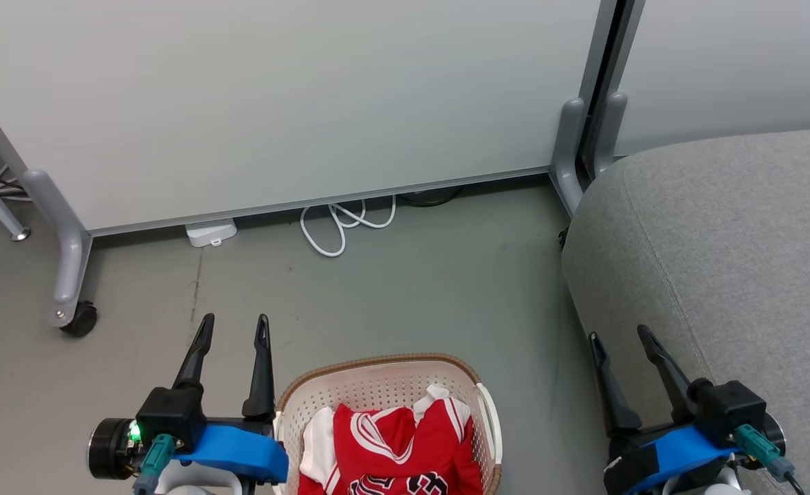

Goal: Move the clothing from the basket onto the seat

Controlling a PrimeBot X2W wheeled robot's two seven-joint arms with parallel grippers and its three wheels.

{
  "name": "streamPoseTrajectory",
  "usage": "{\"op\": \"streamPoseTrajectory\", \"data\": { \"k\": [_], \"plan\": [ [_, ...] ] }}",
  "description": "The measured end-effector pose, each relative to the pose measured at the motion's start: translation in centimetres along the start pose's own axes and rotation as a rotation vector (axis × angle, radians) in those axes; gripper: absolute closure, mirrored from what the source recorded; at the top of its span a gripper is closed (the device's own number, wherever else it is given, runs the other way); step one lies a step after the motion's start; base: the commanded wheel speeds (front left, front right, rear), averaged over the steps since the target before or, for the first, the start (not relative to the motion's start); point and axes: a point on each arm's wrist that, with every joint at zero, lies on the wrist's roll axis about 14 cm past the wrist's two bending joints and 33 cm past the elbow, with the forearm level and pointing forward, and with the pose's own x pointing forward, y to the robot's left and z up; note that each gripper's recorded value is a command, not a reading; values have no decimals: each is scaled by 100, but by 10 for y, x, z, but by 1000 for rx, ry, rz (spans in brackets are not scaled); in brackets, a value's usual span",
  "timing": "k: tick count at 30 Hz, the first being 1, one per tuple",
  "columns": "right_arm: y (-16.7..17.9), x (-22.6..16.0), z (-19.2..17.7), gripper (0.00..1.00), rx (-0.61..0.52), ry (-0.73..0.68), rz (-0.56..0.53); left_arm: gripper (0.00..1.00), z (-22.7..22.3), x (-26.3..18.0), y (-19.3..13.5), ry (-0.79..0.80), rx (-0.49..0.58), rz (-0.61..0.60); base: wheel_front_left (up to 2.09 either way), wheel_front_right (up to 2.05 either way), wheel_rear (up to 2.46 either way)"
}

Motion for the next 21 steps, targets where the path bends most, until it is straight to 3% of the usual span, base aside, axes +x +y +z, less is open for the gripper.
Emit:
{"op": "streamPoseTrajectory", "data": {
  "k": [11, 21],
  "plan": [
    [7, 1, -1, 0, -66, -3, 30, 0, -4, -2, 1, 2, 47, -11, 0, 0, 0],
    [6, 1, -2, 0, -56, -1, 29, 0, -8, -3, 4, 16, 27, -3, 0, 0, 0]
  ]
}}
